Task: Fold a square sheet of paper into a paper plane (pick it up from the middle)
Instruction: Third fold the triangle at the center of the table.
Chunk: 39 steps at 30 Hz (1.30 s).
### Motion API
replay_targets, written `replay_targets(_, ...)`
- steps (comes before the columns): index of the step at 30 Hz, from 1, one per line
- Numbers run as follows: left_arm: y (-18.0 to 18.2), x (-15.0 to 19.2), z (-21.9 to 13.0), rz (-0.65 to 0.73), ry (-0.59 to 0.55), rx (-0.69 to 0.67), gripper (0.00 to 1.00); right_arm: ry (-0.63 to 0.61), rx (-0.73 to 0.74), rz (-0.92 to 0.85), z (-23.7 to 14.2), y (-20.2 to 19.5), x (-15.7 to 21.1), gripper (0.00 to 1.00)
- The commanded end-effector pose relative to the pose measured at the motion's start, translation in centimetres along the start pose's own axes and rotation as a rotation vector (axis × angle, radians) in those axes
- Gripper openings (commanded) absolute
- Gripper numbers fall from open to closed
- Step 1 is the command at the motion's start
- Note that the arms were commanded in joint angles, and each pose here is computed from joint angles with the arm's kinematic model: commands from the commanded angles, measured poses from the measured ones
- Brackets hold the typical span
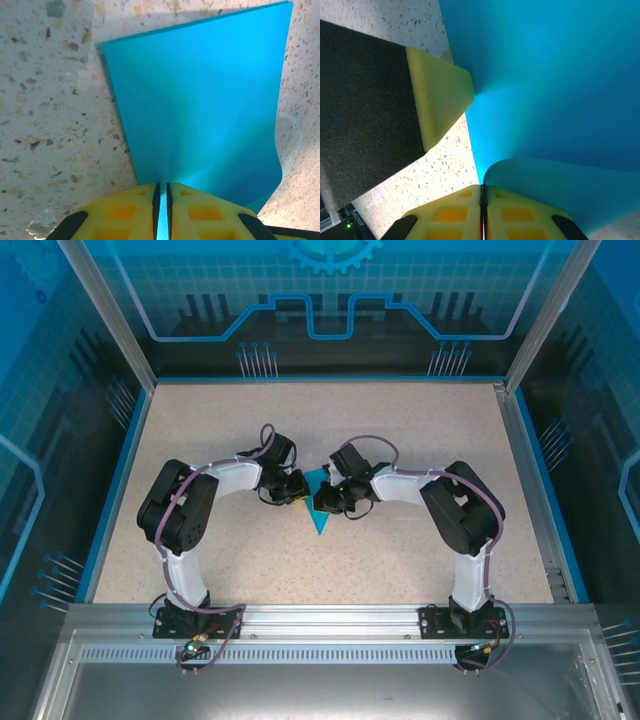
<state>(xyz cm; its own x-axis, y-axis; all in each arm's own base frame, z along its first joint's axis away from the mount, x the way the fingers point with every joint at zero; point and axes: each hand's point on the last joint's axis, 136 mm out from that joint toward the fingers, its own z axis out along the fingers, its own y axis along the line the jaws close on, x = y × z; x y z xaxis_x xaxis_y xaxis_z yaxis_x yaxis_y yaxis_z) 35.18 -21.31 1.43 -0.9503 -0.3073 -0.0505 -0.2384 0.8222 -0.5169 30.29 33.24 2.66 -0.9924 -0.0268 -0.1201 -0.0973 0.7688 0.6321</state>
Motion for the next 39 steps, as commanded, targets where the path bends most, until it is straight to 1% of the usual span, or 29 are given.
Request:
replay_targets(1,0.9,0.51,0.59,0.001,0.032,-0.038,0.16,0.008,-0.022,-0.035,0.69,0.94,-0.22,0.1)
replay_targets(16,0.84,0.69,0.69,0.005,0.037,-0.036,0.15,0.027,-0.008,-0.036,1.36,0.31,0.09,0.1)
replay_targets(39,0.97,1.07,0.92,0.007,0.046,-0.04,0.15,0.005,-0.025,-0.042,1.53,0.63,-0.49,0.1)
